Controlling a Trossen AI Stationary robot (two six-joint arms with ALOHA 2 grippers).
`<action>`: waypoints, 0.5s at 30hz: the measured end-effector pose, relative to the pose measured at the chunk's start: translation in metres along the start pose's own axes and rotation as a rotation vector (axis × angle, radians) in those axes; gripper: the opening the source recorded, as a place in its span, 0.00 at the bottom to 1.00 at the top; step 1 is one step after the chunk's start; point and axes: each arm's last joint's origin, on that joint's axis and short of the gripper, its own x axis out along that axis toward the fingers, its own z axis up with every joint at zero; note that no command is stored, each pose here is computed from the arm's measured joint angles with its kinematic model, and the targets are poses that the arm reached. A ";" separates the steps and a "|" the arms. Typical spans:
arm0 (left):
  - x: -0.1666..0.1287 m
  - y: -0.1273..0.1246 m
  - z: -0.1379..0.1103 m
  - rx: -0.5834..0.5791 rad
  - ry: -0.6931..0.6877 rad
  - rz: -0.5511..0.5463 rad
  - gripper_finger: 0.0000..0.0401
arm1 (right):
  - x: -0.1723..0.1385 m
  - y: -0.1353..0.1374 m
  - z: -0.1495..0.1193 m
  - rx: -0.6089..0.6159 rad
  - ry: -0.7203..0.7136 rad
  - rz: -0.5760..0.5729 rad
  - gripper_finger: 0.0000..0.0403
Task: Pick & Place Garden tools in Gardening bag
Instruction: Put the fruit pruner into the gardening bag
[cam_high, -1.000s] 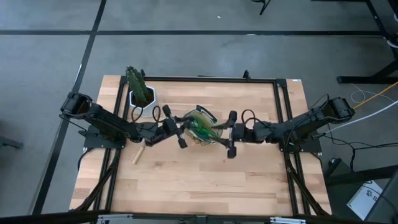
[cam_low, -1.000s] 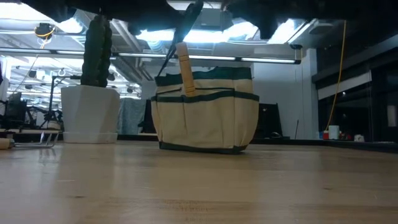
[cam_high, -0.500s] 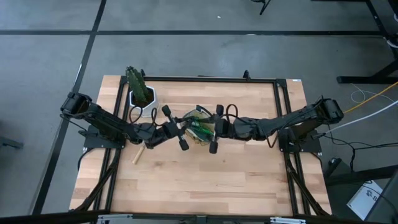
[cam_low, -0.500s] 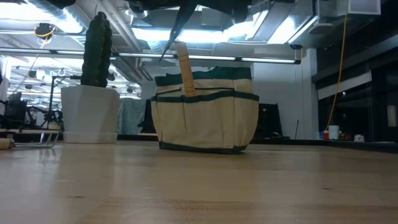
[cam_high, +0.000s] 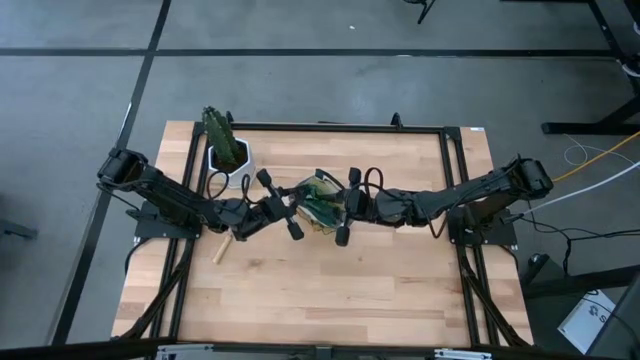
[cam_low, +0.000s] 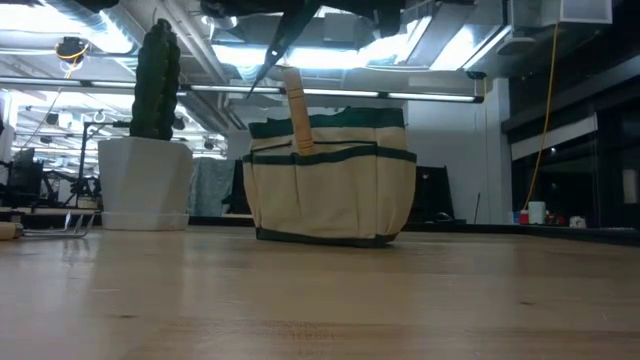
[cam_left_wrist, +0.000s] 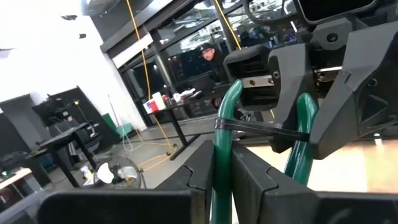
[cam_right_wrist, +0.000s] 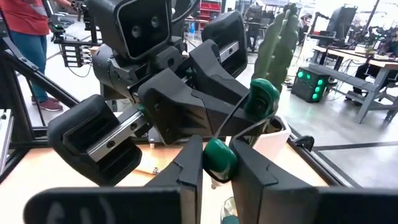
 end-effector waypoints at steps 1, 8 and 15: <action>-0.001 -0.001 -0.001 -0.004 0.005 -0.006 0.09 | 0.000 0.000 -0.001 -0.003 0.007 0.002 0.13; -0.009 0.007 0.018 -0.014 0.158 -0.149 0.20 | 0.000 0.001 -0.005 -0.004 0.047 0.026 0.13; -0.018 0.031 0.057 -0.090 0.313 -0.482 0.38 | 0.000 0.003 -0.004 -0.007 0.035 0.120 0.13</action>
